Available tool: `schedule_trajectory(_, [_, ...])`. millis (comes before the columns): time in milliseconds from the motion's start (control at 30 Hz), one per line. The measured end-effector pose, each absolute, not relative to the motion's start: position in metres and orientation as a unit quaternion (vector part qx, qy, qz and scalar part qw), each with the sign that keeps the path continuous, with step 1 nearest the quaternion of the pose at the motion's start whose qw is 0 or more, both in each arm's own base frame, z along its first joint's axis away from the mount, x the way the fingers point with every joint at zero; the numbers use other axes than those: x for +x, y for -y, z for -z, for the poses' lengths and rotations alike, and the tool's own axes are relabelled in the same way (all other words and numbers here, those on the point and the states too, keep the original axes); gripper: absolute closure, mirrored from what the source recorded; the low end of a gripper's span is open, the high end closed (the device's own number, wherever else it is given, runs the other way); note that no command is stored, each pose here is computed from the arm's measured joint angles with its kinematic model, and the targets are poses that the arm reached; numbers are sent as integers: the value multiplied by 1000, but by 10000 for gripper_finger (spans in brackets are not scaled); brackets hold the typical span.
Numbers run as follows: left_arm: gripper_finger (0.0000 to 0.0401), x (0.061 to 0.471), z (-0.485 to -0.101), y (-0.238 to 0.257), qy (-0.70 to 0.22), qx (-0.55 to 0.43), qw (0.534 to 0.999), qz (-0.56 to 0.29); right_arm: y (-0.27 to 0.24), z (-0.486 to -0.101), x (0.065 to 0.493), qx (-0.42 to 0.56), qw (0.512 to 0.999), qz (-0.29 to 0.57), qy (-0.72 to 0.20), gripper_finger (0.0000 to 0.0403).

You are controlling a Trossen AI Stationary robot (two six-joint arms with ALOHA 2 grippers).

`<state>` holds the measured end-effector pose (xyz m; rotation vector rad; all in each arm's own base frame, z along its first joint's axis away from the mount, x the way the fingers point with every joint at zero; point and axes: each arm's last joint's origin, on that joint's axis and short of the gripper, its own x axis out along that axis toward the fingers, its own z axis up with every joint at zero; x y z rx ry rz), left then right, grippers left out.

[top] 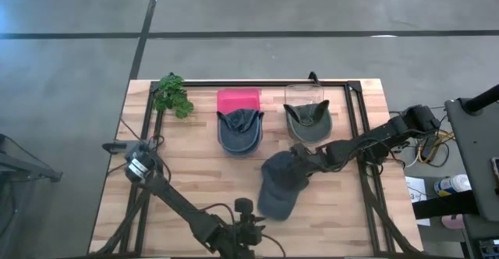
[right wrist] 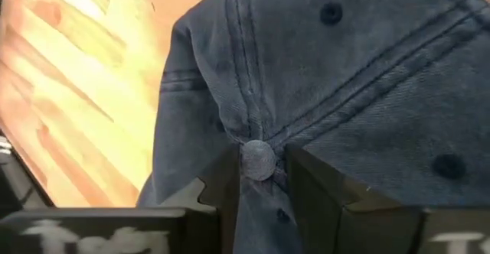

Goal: Pick & Place hat
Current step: Put the blue cap into the red bin

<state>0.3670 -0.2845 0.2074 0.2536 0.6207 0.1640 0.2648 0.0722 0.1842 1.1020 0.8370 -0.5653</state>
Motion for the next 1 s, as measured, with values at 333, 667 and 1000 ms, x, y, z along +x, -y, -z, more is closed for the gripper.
schedule_trajectory(333, [291,382,-159,295,-307,221,923,-67,-73,-183,265,499,733,253,-387,305])
schedule_trajectory(667, [291,389,-151,286,-290,244,915,-136,-73,-182,264,502,726,249,-398,313])
schedule_trajectory(1000, [291,391,-146,283,-316,229,916,-92,-74,-181,263,498,723,243,-412,316])
